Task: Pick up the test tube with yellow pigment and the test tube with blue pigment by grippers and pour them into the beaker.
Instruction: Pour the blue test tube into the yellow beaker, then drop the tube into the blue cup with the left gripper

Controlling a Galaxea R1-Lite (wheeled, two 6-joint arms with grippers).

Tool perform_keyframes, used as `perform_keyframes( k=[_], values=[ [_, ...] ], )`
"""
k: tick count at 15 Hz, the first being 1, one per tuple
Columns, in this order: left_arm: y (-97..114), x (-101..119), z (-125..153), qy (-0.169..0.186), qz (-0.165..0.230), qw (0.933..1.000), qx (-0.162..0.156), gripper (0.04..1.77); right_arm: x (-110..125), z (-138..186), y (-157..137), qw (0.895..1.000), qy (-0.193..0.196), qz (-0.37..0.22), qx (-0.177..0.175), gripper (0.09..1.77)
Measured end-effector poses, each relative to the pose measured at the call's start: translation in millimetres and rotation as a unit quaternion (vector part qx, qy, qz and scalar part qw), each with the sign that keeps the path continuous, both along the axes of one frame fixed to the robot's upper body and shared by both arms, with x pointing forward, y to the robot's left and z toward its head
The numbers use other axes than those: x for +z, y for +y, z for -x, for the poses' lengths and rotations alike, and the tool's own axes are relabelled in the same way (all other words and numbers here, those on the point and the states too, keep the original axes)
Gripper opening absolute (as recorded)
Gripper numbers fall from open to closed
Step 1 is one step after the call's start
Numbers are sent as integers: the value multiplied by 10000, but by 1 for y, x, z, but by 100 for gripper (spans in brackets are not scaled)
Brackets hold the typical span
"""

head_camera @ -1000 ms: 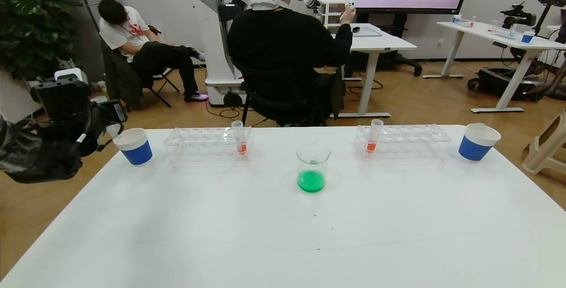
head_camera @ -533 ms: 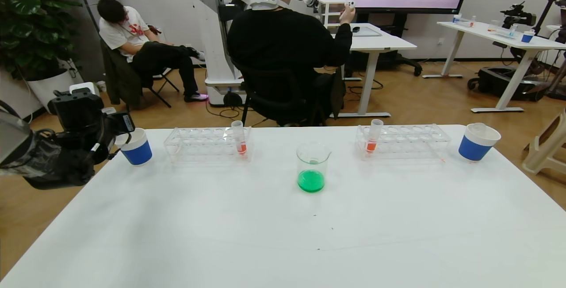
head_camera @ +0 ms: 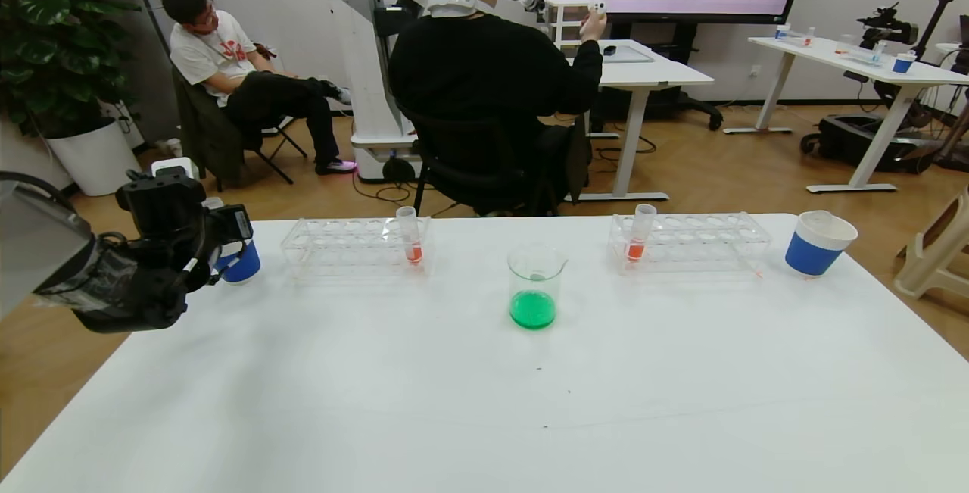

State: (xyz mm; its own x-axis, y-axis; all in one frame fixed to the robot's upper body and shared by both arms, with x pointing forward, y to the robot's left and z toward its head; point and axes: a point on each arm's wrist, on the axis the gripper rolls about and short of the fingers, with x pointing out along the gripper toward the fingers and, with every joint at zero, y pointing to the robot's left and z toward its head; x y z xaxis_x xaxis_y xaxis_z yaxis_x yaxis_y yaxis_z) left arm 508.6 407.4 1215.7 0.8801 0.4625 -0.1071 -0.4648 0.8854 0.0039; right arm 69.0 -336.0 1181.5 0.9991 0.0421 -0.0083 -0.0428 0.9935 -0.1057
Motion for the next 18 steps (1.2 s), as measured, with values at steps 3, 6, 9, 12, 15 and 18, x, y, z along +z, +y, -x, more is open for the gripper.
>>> perform_keyframes(
  k=[3,6,9,12,15,18],
  values=[
    [0,0,0,25,-76,10000,-14,103,0,0,0,10000,0,2,0,174],
    [-1,1,-1,53,-143,9999,-26,175,0,0,0,10000,0,2,-2,174],
    [-8,8,0,-34,-153,9998,-78,175,0,0,0,10000,-1,2,0,174],
    [-40,30,1,-342,-127,9984,-435,175,0,0,0,10000,0,2,0,174],
    [-95,53,11,-593,-95,9922,-1097,175,0,0,0,10000,0,2,0,174],
    [-136,75,32,-842,-58,9827,-1646,175,0,0,0,10000,0,0,0,174]
  ],
)
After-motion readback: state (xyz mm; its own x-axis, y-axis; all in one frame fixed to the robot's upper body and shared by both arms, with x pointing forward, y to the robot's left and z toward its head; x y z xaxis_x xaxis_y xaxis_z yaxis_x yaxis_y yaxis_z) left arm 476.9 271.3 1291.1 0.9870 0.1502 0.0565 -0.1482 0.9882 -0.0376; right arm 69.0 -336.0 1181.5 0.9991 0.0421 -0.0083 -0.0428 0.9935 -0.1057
